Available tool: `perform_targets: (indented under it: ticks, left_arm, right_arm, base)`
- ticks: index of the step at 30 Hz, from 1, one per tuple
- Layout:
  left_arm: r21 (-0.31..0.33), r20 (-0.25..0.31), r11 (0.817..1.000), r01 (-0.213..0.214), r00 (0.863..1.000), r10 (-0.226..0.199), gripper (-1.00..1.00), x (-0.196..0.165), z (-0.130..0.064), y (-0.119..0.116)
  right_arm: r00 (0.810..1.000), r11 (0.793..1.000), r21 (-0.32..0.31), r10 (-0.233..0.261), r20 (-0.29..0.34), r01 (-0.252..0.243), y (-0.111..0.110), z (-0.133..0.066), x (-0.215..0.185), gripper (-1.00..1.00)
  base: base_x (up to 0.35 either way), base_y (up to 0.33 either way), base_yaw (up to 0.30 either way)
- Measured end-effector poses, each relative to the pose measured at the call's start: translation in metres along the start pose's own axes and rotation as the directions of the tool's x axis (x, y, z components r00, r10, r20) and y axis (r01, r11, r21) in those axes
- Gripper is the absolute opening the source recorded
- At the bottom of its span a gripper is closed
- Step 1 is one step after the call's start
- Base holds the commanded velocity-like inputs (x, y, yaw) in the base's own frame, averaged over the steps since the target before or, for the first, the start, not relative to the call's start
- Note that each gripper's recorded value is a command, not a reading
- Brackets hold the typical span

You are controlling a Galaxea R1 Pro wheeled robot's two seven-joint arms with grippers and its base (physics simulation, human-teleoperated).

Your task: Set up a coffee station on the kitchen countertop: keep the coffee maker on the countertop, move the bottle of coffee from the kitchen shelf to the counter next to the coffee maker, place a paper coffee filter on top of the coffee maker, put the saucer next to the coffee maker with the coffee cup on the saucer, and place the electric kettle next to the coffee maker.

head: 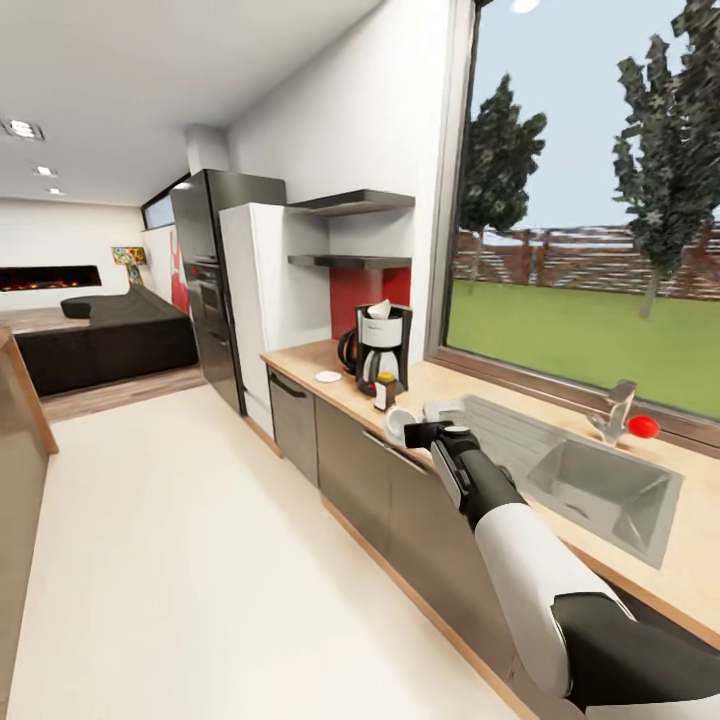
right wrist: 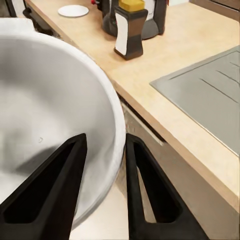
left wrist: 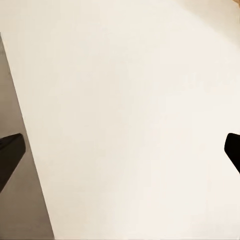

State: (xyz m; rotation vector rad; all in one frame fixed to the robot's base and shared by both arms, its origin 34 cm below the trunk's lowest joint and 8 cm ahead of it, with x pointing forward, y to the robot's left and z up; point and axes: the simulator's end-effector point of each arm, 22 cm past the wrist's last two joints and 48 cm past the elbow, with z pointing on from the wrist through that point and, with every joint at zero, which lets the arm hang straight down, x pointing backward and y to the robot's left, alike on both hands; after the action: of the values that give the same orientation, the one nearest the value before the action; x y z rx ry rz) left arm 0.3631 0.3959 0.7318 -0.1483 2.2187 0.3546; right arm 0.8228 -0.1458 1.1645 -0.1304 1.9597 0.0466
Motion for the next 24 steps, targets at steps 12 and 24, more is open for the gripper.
perform_targets:
  ticks: [12, 24]
  left_arm:
    - [-0.001, -0.006, 1.000, -0.002, 1.000, 0.002, 1.00, 0.0022, -0.0004, 0.0004]
    - [-0.002, -0.012, 1.000, -0.003, 1.000, 0.003, 1.00, 0.0045, -0.0008, 0.0005]
  right_arm:
    - [1.000, 1.000, -0.001, 0.001, -0.006, -0.001, 0.0001, 0.0025, 0.0038, -1.00]
    - [1.000, 1.000, -0.002, 0.000, -0.015, 0.000, 0.0005, 0.0052, 0.0085, -1.00]
  base:
    - [0.256, 0.200, 0.267]
    - [0.256, 0.223, 0.267]
